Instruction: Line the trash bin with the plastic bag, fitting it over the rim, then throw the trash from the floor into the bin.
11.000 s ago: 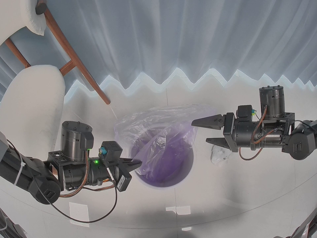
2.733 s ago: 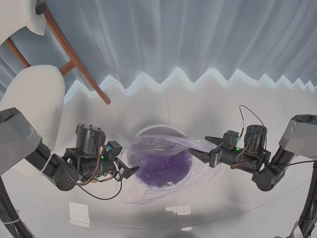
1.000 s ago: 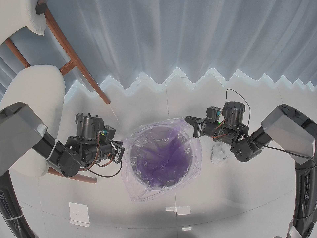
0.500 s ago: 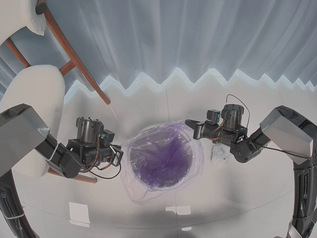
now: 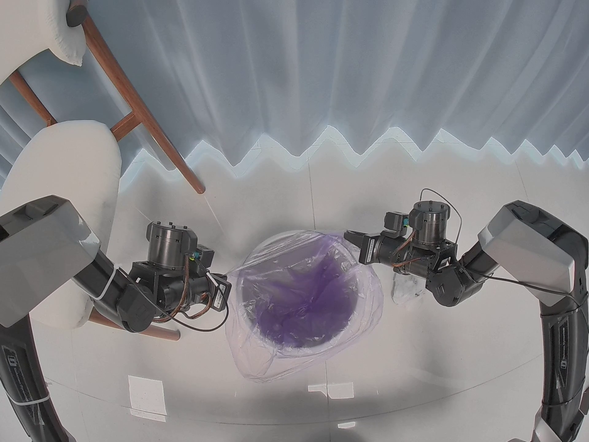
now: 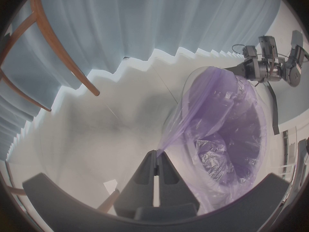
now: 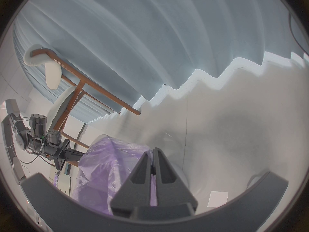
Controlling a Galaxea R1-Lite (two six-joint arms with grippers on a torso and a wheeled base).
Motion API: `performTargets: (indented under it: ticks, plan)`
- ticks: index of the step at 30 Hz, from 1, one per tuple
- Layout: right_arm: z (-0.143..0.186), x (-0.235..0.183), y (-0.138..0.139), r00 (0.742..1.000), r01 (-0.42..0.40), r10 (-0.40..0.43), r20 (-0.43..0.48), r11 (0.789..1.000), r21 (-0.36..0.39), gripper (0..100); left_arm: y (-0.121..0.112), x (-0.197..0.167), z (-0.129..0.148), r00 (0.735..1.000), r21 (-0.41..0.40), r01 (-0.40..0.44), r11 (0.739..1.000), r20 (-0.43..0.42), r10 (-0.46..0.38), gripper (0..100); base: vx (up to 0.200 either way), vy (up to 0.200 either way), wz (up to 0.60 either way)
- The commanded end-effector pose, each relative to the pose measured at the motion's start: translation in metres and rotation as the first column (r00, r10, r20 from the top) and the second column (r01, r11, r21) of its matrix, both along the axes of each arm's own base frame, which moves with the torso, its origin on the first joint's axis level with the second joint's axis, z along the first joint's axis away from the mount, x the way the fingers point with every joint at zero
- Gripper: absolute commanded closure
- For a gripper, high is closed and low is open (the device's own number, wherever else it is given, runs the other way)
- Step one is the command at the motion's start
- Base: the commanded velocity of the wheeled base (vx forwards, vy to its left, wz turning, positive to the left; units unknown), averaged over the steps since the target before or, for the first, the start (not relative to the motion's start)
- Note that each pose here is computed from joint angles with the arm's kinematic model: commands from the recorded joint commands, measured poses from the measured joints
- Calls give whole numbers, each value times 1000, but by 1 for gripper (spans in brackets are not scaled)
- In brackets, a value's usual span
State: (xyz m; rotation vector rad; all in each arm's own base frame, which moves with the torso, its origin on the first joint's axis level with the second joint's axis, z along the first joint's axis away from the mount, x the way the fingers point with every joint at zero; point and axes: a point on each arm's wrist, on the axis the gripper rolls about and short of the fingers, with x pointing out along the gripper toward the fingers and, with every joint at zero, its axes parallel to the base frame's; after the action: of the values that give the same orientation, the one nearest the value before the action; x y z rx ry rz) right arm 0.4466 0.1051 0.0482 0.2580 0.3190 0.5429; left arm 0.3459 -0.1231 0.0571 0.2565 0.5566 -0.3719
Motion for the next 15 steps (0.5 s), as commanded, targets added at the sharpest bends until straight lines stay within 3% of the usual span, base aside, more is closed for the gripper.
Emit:
performTargets:
  ticks: [1,6,11,15]
  plan:
    - [-8,2,-3,1000,10,-10,-22,1000,0,100,2,0,-3,999,-29,-24,999,-23,24,100,0,0,0]
    - [-14,2,-5,999,15,-15,-34,1000,-2,100,5,1,-4,996,-95,-78,992,-53,73,100,0,0,0]
    - [-14,4,-7,997,35,-31,-68,998,55,100,7,2,-7,981,-215,-181,960,-113,160,100,0,0,0]
    - [-14,3,-7,995,49,-41,-94,995,87,100,7,1,-15,965,-266,-242,933,-166,203,100,0,0,0]
